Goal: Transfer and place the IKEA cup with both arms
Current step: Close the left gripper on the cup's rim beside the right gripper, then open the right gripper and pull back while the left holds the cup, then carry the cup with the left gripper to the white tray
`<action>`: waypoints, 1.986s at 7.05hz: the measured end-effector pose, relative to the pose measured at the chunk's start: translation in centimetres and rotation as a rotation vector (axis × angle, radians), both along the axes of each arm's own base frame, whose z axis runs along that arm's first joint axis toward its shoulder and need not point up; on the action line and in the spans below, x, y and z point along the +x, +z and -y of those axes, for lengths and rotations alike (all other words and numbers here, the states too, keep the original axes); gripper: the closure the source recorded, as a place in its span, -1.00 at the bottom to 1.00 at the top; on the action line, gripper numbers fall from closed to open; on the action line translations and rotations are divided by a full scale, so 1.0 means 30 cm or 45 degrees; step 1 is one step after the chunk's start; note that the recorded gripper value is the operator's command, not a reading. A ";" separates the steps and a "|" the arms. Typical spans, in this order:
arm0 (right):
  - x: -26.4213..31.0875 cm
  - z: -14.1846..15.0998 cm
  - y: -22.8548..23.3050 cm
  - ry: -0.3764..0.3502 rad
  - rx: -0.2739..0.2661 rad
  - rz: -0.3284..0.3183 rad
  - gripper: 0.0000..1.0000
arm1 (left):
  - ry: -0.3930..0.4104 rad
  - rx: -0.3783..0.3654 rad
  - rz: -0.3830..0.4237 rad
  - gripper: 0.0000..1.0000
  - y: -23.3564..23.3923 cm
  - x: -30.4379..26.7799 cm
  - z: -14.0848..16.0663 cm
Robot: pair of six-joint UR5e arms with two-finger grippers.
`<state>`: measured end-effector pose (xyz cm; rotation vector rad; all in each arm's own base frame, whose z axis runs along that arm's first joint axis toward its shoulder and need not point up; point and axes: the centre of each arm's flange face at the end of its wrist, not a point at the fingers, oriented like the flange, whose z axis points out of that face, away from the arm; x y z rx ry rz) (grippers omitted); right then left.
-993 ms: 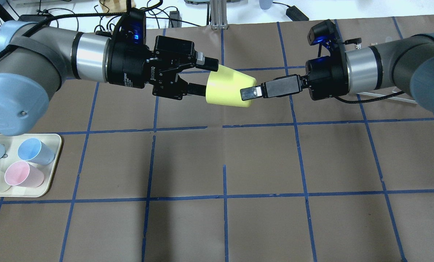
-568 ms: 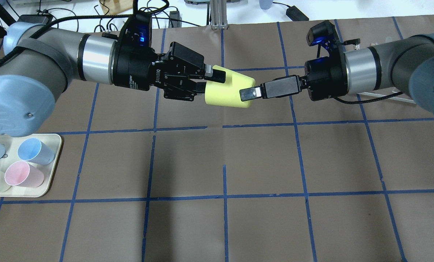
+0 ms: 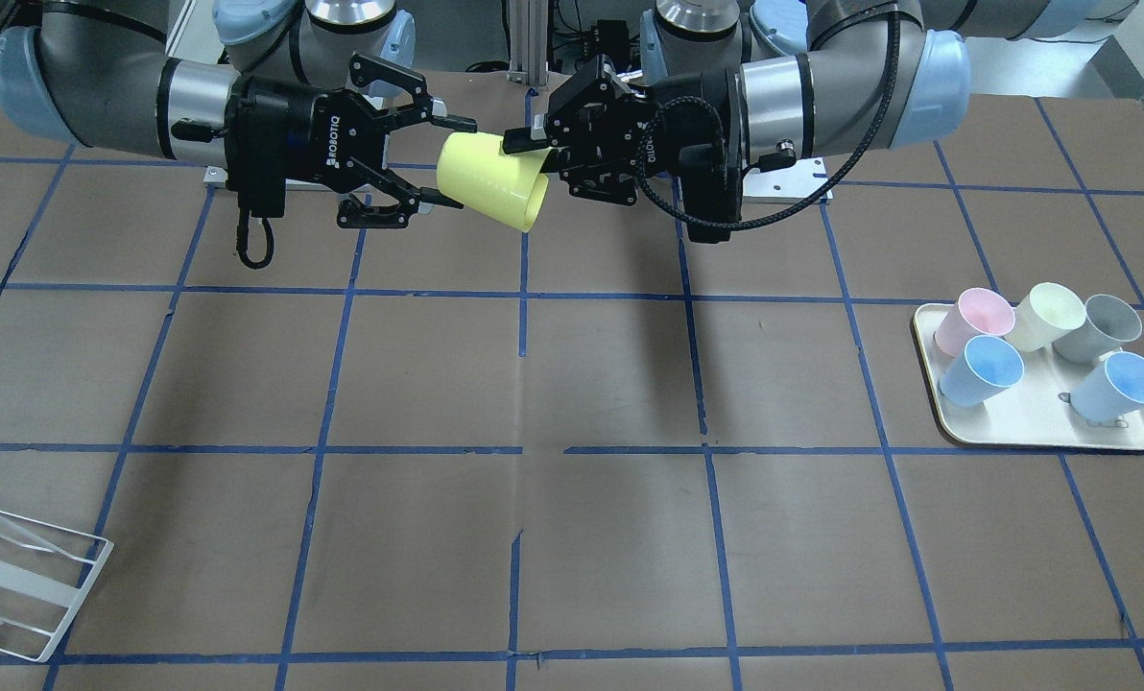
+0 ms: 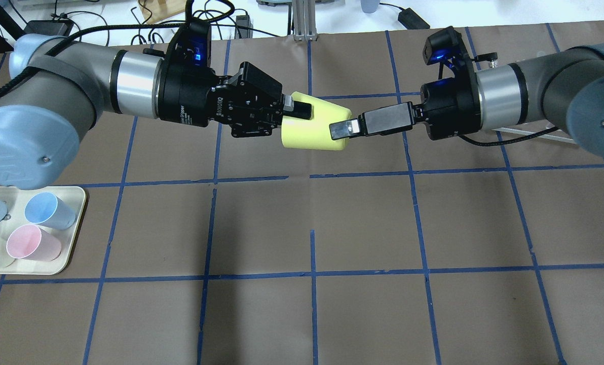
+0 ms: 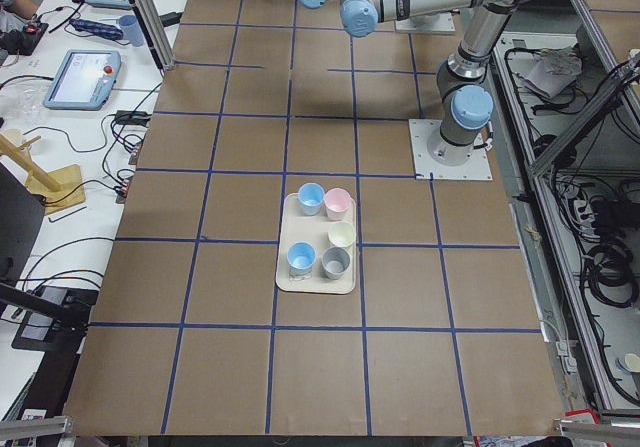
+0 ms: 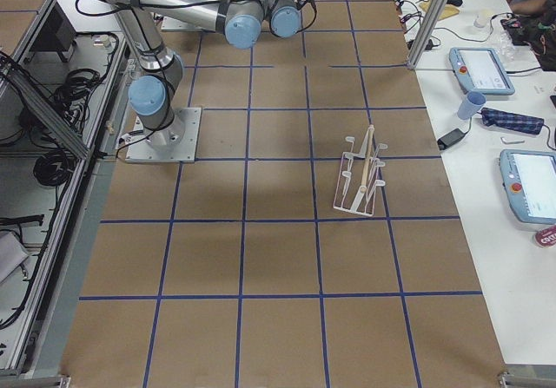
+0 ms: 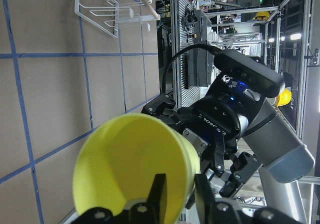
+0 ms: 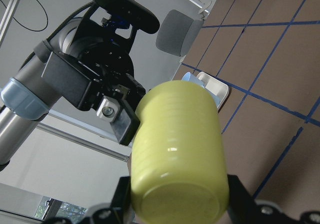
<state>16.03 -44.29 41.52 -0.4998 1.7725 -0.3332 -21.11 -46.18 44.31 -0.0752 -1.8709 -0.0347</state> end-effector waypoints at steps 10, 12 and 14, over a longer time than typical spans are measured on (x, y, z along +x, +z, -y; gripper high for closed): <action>-0.101 0.051 0.073 -0.119 0.214 -0.083 -1.00 | 0.067 0.087 0.136 1.00 0.058 0.037 -0.003; -0.152 0.056 0.079 -0.142 0.327 -0.191 -1.00 | 0.100 0.063 0.514 1.00 0.012 0.161 0.024; -0.196 0.055 0.080 -0.210 0.510 -0.415 -1.00 | 0.155 -0.034 0.918 1.00 -0.038 0.337 0.085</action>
